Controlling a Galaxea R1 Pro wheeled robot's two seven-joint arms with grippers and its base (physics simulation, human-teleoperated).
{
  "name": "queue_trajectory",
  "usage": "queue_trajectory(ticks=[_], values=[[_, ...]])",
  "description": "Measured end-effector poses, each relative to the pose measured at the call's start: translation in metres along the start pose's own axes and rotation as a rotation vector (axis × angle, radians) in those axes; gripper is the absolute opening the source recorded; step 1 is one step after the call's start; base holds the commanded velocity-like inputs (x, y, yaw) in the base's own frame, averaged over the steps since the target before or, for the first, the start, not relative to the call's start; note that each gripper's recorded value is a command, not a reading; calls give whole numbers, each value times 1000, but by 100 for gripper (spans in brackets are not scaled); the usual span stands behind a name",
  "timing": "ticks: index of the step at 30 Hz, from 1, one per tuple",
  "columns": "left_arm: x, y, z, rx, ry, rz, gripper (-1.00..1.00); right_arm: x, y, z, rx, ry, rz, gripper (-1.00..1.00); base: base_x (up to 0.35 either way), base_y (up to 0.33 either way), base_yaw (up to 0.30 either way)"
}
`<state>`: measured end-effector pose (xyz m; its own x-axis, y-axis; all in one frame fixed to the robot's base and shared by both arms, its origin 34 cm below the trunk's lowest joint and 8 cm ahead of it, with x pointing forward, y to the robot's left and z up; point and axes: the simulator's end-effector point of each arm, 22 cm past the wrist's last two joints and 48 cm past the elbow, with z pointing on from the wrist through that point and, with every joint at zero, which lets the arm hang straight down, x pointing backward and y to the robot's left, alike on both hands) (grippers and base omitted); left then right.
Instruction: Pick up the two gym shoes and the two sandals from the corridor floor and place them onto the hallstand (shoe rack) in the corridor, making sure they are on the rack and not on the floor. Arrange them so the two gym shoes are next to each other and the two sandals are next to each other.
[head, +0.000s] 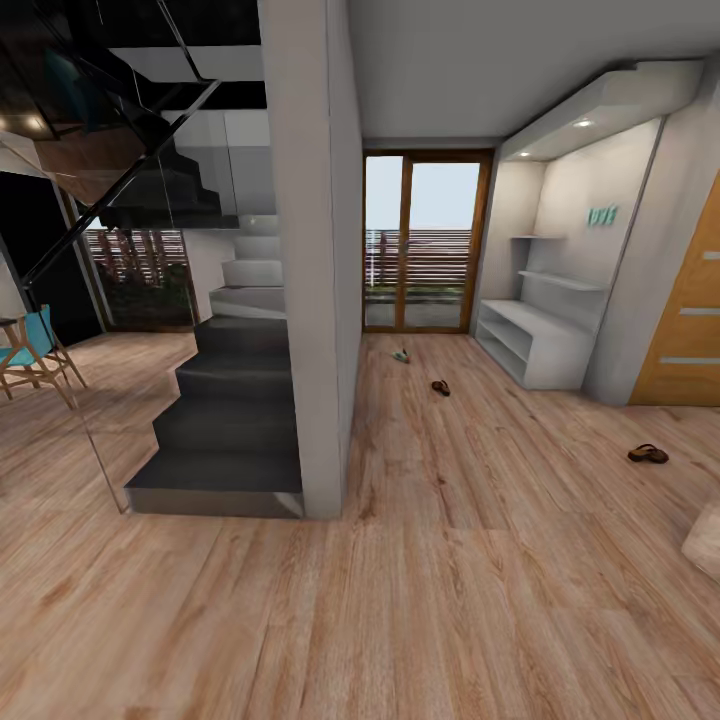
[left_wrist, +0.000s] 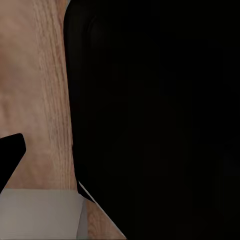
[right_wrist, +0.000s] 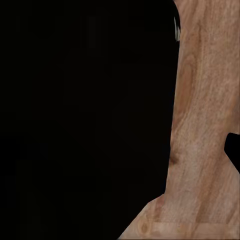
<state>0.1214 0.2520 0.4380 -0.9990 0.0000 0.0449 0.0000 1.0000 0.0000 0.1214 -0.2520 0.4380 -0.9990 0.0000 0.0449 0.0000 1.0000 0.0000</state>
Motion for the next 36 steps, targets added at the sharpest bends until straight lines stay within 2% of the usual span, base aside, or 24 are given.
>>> queue_trajectory(ticks=[4,23,27,36], values=[[-5,-2,0,4,-11,-7,100,-23,17,-1,-24,-39,3,100,0,0,0],[-7,-2,0,3,-17,8,100,-48,23,-2,-33,-94,-4,100,0,0,0],[-23,6,-1,-7,-62,13,100,-63,16,-4,-21,-138,-5,100,0,0,0],[-88,44,-8,-48,-200,10,100,-99,-25,-10,36,-239,1,100,0,0,0]])
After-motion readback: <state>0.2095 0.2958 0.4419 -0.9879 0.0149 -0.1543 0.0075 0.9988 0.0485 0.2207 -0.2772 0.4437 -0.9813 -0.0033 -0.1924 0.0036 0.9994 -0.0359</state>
